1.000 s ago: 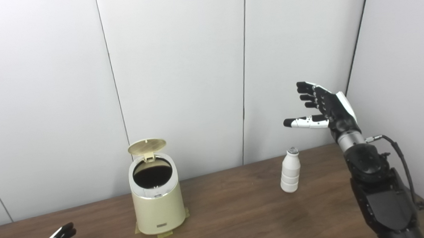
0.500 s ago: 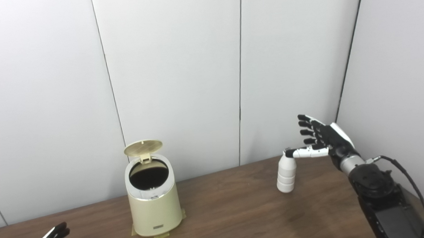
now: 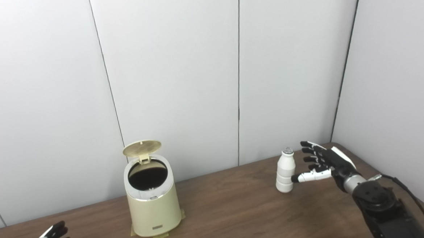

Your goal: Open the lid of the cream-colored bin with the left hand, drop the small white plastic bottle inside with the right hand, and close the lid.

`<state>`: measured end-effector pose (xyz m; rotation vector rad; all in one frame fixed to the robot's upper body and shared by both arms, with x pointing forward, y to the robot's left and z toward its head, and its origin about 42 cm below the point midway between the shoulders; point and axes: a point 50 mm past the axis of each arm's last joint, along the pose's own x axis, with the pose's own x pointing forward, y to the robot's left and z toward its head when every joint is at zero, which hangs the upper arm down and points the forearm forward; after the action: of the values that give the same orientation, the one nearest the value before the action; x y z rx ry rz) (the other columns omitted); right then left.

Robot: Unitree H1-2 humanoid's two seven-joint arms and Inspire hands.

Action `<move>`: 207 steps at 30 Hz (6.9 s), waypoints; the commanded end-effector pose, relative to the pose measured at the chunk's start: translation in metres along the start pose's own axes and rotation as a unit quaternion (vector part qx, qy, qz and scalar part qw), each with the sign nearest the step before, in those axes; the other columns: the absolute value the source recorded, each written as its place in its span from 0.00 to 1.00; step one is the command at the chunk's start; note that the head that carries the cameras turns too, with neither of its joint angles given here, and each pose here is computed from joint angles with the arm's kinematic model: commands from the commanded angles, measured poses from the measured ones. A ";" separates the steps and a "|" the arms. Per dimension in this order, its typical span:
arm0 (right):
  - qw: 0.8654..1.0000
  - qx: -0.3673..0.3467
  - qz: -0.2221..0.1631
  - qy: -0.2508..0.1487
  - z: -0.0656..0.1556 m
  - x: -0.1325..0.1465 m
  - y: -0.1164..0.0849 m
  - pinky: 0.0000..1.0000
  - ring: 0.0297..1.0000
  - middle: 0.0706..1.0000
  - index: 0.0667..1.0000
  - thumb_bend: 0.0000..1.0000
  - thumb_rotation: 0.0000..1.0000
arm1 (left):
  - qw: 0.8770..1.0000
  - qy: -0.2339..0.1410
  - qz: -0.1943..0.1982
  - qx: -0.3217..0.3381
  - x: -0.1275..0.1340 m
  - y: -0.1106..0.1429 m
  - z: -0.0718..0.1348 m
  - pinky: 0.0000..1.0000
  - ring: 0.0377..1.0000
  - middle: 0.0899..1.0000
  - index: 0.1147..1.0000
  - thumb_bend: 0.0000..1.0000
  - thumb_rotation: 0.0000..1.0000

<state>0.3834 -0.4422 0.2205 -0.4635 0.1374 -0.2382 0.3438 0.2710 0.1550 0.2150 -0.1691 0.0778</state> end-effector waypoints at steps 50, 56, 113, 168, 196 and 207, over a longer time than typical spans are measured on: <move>0.973 -0.057 -0.169 -0.147 0.037 0.027 0.029 0.34 0.37 0.45 0.49 0.51 0.00 | 0.999 -0.037 -0.017 0.013 0.006 0.003 0.032 0.77 0.80 0.86 0.86 0.45 0.00; 0.966 -0.080 -0.178 -0.171 0.045 0.023 0.028 0.35 0.36 0.44 0.51 0.51 0.00 | 0.999 -0.034 -0.018 0.011 0.006 0.000 0.034 0.76 0.80 0.86 0.86 0.44 0.00; 0.895 0.082 0.077 -0.432 0.255 -0.020 0.224 0.29 0.34 0.44 0.52 0.51 0.00 | 0.999 -0.026 -0.016 -0.015 0.002 -0.060 0.006 0.68 0.74 0.80 0.82 0.63 0.06; 0.884 -0.091 0.084 -0.451 0.223 0.014 0.251 0.31 0.35 0.45 0.51 0.51 0.00 | 0.999 -0.022 -0.019 -0.016 -0.008 -0.065 0.019 0.64 0.74 0.80 0.81 0.63 0.08; 0.892 -0.150 0.098 -0.415 0.213 0.011 0.250 0.35 0.44 0.63 0.66 0.53 0.00 | 0.999 -0.021 -0.022 -0.011 -0.007 -0.070 0.020 0.64 0.72 0.79 0.80 0.62 0.08; 0.896 -0.155 0.105 -0.404 0.211 0.009 0.250 0.35 0.44 0.66 0.68 0.53 0.00 | 0.999 -0.023 -0.024 -0.011 -0.007 -0.070 0.020 0.64 0.73 0.79 0.80 0.62 0.08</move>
<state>0.4773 -0.1423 0.2637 -0.8296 -0.5207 0.2270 0.3321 0.2025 0.1376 0.2017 -0.1295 0.0244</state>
